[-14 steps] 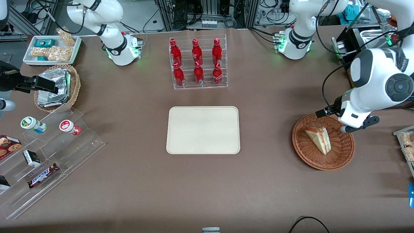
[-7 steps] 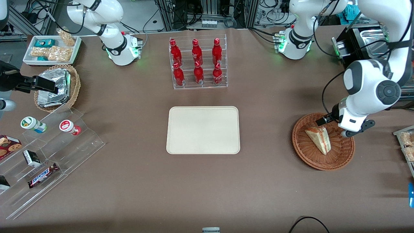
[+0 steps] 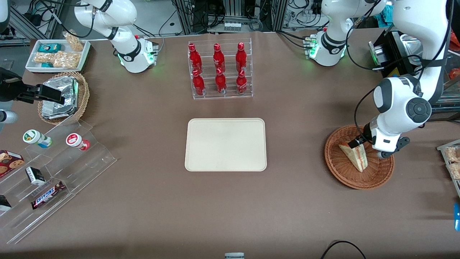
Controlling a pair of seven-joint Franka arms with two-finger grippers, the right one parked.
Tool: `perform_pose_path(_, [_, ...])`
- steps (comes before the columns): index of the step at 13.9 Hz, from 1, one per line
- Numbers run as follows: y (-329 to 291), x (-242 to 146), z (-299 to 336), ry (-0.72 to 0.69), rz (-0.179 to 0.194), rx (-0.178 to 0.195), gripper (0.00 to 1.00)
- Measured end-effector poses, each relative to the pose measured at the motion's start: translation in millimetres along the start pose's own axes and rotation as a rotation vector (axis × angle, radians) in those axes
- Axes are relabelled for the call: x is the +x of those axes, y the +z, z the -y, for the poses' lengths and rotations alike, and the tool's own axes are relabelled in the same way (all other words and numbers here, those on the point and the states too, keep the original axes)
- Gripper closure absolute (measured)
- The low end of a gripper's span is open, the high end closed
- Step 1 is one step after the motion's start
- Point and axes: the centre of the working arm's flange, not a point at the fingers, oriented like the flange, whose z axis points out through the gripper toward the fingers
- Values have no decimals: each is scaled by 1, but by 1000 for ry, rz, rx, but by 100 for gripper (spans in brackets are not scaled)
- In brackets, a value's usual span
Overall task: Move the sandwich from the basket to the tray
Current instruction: 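Move the left gripper down over the sandwich in the wicker basket, then close the left gripper on the wrapped sandwich and lift it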
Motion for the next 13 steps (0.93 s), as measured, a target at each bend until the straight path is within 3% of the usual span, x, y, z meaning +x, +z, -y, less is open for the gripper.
perform_pose_path(6, [-7, 14, -9, -55, -23, -14, 0])
perform_pose_path(13, [9, 27, -18, -121, -11, -6, 0])
